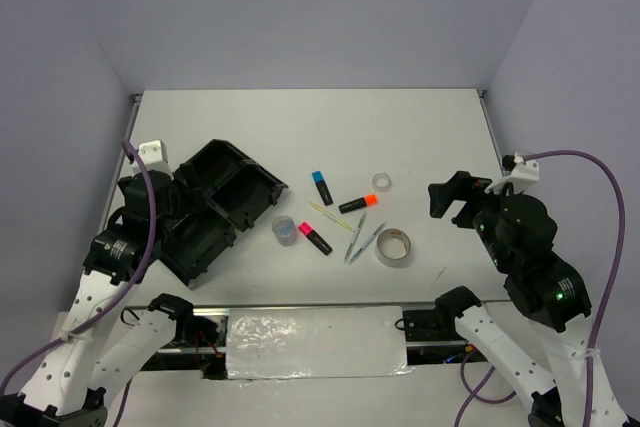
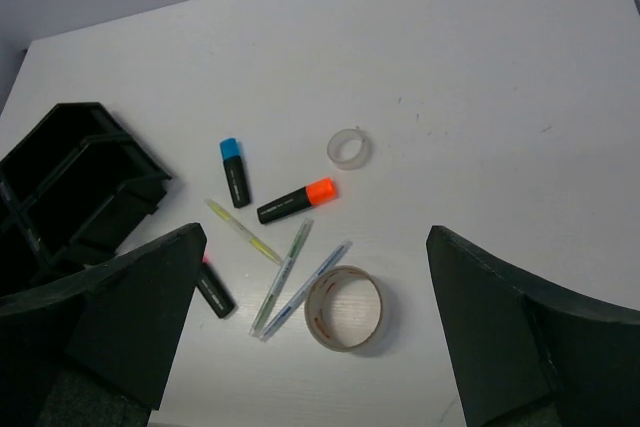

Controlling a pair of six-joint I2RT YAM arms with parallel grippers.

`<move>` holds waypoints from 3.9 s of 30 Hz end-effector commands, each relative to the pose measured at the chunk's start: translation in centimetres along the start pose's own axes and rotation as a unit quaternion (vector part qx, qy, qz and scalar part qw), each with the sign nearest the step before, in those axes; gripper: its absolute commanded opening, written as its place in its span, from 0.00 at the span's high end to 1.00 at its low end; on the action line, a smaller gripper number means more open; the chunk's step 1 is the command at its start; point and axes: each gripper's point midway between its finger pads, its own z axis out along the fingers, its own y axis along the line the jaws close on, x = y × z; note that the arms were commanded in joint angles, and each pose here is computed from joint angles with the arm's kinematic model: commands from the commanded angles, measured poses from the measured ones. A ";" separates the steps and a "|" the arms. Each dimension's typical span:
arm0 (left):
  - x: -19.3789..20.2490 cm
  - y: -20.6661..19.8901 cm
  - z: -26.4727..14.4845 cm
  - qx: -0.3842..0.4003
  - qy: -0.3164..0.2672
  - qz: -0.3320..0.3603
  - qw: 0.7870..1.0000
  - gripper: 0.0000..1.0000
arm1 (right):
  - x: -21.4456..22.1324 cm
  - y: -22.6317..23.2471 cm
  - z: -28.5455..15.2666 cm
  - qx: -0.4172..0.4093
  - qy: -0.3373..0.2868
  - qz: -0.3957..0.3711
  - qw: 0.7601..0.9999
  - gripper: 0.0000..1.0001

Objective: Sort the stationery into containers
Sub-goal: Pick up the stationery from the center of the board, then place the stationery in the storage box.

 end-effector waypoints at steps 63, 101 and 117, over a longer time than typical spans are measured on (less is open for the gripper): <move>19.9 -19.1 6.5 0.121 0.260 0.121 0.950 0.03 | 5.6 6.5 1.1 -0.185 0.117 -0.031 0.975 0.00; -1.4 -5.7 20.2 -0.112 0.134 -0.046 0.983 0.61 | 5.5 7.7 0.7 -0.220 0.110 -0.042 0.968 0.00; 2.5 -4.7 21.9 -0.109 0.169 -0.073 0.977 0.10 | 7.0 8.5 1.5 -0.238 0.140 -0.046 0.960 0.00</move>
